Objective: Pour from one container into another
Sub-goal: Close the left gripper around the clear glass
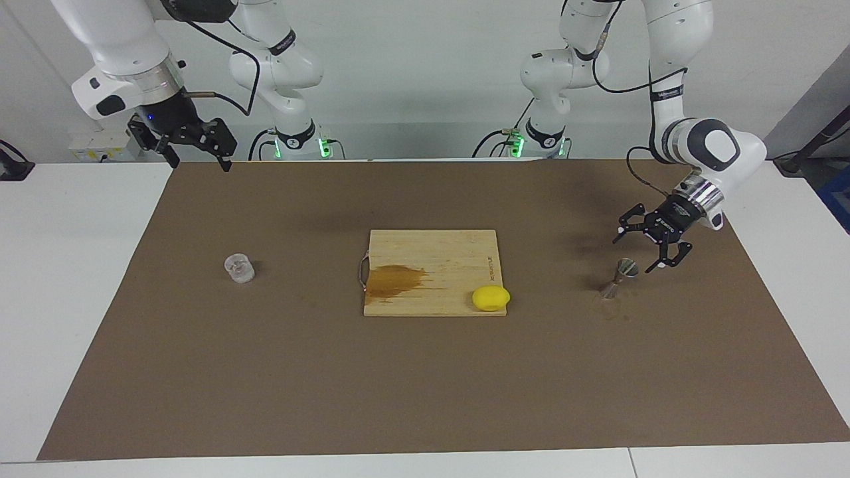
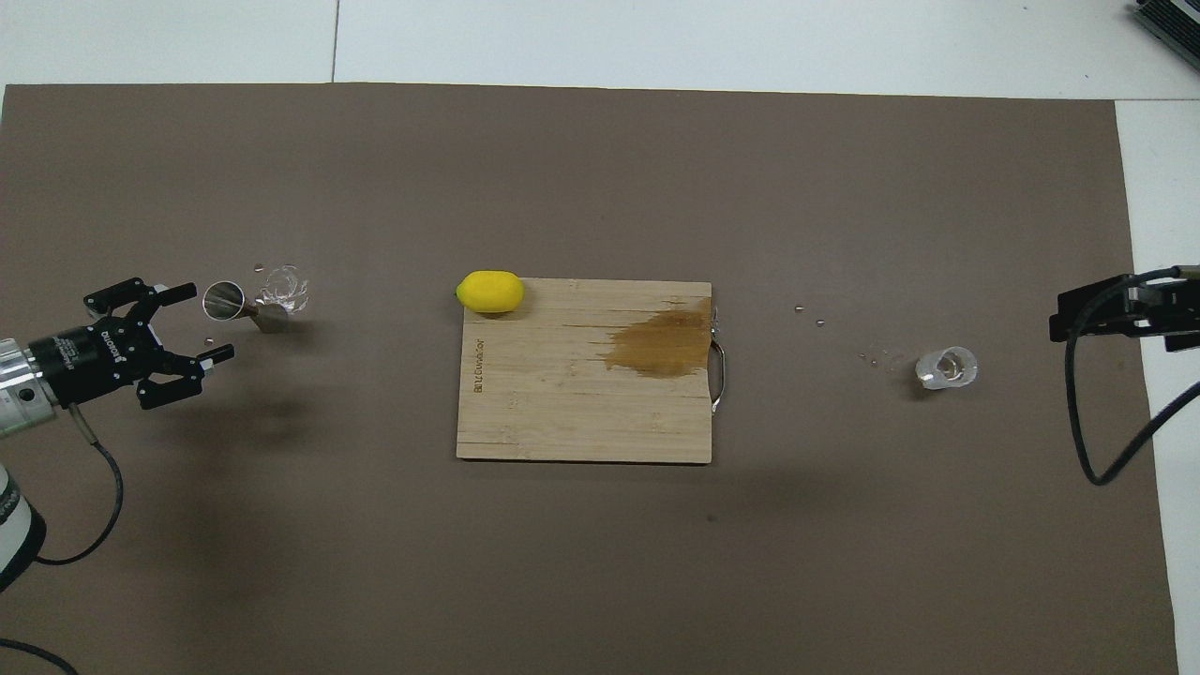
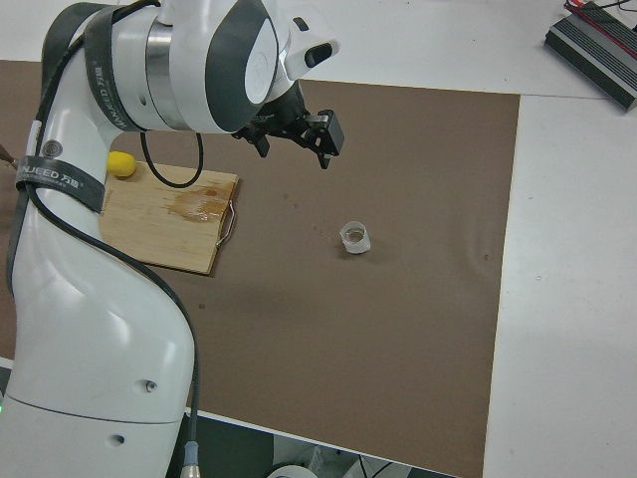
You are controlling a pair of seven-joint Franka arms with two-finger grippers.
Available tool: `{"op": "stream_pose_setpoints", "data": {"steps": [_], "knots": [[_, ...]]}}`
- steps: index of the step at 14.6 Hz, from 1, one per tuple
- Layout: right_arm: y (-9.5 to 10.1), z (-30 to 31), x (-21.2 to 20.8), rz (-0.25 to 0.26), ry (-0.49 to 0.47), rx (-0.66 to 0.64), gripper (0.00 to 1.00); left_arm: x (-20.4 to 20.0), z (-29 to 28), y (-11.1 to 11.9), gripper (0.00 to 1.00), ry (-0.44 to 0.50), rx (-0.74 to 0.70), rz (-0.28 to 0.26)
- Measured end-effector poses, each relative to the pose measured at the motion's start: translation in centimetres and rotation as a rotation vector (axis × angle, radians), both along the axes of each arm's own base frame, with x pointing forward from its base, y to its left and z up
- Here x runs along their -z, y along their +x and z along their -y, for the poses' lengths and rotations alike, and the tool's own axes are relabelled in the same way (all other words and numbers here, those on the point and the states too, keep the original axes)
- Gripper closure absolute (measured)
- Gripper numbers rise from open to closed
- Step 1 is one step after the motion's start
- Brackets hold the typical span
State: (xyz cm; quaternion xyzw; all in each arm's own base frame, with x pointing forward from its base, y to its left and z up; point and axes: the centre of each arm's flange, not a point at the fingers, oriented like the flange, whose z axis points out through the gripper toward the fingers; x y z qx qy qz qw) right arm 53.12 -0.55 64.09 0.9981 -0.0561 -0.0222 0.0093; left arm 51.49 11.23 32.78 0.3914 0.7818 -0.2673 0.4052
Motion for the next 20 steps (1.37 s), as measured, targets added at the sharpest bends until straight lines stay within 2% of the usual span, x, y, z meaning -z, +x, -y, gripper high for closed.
{"op": "stream_pose_setpoints", "data": {"steps": [4,11,19,20], "knots": [[0.00,0.00,0.00,0.000,0.000,0.000,0.00,0.86,0.24,0.12,0.02,-0.029,-0.038,-0.008],[0.00,0.00,0.00,0.000,0.000,0.000,0.00,1.12,0.55,0.42,0.17,-0.055,-0.076,-0.004],[0.00,0.00,0.00,0.000,0.000,0.000,0.00,1.07,1.06,0.65,0.24,-0.067,-0.084,0.010],[0.00,0.00,0.00,0.000,0.000,0.000,0.00,1.09,1.05,0.64,0.29,-0.066,-0.082,0.012]]}}
